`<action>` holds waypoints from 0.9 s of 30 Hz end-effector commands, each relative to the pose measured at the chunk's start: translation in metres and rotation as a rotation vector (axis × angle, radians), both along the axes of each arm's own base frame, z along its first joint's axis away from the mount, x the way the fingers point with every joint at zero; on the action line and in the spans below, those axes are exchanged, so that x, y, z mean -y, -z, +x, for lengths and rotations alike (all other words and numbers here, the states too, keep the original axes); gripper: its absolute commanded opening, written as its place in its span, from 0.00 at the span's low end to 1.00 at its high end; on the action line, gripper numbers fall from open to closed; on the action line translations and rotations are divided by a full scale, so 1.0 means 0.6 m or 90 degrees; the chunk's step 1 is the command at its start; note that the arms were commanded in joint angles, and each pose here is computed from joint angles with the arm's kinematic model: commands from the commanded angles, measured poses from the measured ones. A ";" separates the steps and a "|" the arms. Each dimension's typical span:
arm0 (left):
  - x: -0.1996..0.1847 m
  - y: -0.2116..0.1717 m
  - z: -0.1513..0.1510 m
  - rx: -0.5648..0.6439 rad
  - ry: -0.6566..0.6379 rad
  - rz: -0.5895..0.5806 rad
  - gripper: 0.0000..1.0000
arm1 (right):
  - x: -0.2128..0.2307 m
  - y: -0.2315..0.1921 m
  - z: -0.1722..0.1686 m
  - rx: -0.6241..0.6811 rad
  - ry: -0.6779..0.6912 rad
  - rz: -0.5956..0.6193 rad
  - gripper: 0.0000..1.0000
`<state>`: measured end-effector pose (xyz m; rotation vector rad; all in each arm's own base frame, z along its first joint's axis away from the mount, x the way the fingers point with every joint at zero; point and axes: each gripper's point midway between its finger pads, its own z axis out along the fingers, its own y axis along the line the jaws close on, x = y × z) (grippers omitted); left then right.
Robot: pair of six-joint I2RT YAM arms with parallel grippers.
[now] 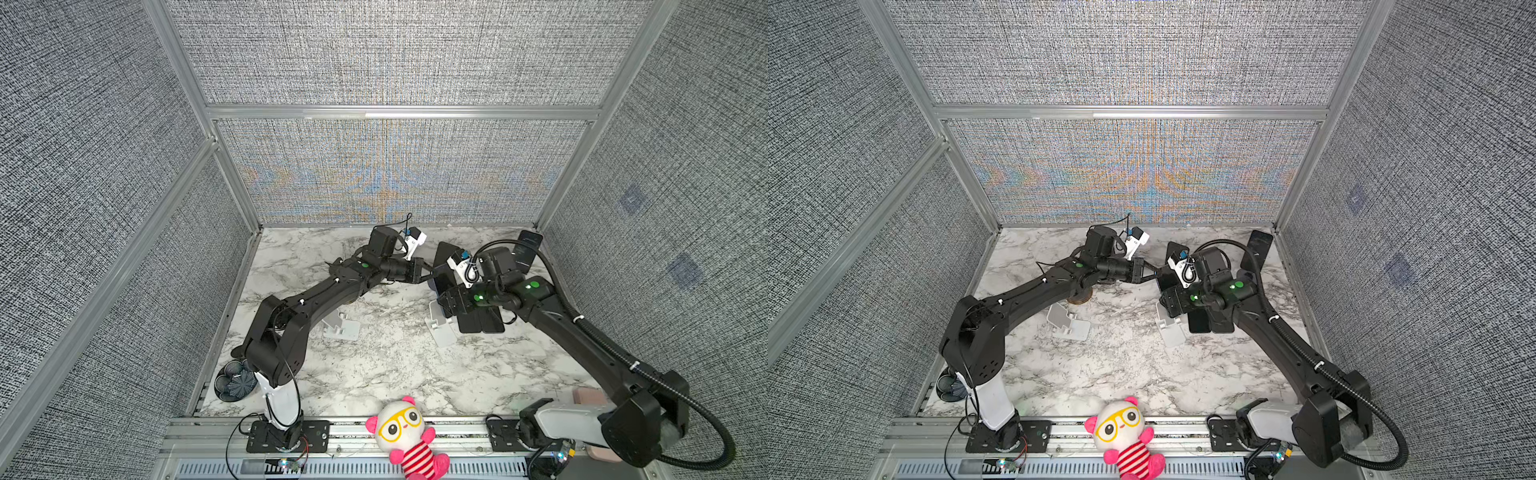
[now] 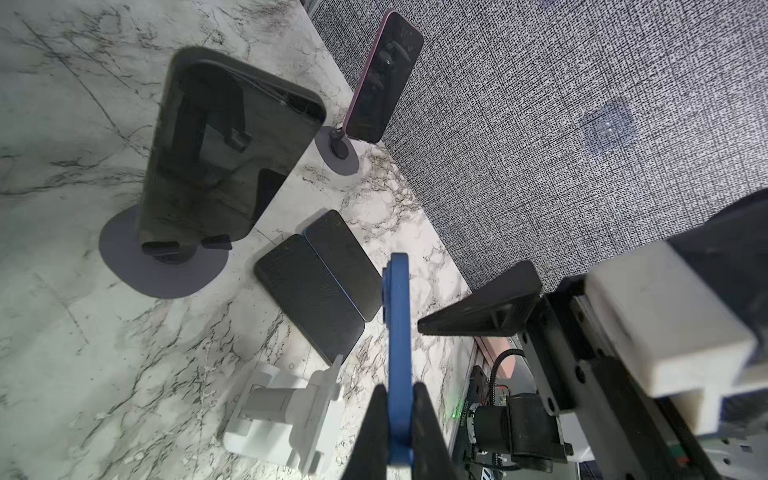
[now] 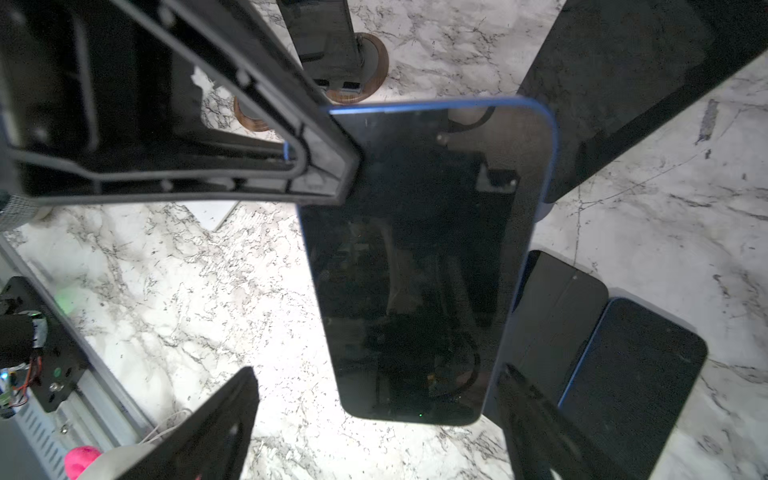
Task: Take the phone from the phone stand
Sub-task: 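Reach right gripper across to the blue-edged phone held by left gripper, then close the right gripper on the blue-edged phone beside the left gripper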
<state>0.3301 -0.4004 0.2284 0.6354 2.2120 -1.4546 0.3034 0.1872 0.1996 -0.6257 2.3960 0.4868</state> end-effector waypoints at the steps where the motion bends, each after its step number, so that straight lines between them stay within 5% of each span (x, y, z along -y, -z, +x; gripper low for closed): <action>1: 0.006 -0.032 -0.006 0.017 0.016 -0.034 0.00 | 0.003 -0.001 0.018 0.030 0.008 -0.014 0.88; 15: 0.009 -0.039 -0.009 0.022 0.024 -0.032 0.00 | -0.005 0.004 0.044 0.054 0.022 -0.005 0.88; 27: 0.010 -0.035 -0.010 0.021 0.023 -0.030 0.00 | 0.003 0.005 0.047 0.059 0.049 -0.004 0.71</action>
